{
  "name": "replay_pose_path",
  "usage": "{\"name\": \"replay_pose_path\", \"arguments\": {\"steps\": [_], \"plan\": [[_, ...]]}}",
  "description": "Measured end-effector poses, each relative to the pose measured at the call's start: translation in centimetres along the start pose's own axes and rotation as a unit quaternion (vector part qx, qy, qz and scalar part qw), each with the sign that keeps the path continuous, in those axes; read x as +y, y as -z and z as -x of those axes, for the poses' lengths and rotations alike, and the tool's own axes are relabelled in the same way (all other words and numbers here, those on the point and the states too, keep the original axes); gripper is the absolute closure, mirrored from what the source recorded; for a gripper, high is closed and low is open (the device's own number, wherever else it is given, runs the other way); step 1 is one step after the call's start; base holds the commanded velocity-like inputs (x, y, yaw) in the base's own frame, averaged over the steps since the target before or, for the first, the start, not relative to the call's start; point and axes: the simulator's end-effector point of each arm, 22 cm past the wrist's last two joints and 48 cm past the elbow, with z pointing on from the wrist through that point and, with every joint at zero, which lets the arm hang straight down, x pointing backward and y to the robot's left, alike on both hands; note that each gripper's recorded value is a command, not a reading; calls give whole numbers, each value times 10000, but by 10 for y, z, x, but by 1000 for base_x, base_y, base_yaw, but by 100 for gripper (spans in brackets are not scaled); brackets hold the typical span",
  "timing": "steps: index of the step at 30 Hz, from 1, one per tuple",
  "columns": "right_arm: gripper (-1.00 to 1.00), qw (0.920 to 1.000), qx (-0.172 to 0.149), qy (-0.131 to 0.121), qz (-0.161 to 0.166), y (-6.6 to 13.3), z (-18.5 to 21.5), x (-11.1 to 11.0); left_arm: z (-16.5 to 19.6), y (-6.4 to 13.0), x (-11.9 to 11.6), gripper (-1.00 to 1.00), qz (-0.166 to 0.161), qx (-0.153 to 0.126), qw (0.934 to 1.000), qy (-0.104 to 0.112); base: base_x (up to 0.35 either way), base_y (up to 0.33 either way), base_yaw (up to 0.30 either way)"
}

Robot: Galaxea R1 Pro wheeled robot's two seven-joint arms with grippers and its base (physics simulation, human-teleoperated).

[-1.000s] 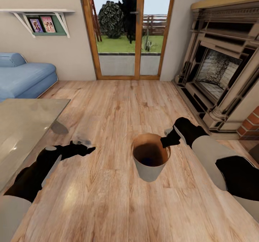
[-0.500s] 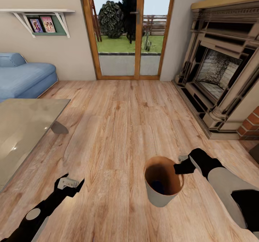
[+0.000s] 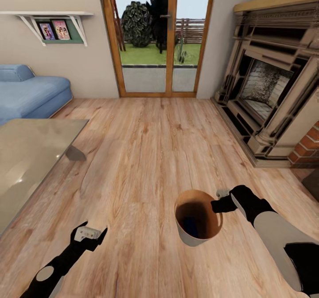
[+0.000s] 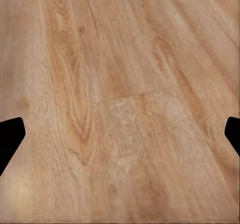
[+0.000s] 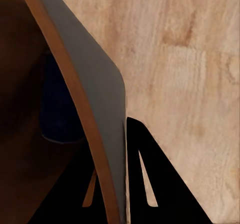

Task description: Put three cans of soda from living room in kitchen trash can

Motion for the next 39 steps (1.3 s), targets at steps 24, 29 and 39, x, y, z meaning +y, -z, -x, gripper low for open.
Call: {"name": "replay_pose_path", "arguments": {"steps": [24, 29, 39], "plan": [[100, 9999, 8, 0, 145, -5, 0, 17, 0, 0, -3, -100, -12, -8, 10000, 19, -323, 0, 0], [100, 9999, 69, 102, 74, -8, -7, 16, 0, 0, -3, -100, -15, -6, 10000, 3, -324, 0, 0], [100, 9999, 61, 50, 129, -9, -7, 19, -1, 0, -4, -100, -14, 4, 10000, -12, -324, 0, 0]]}}
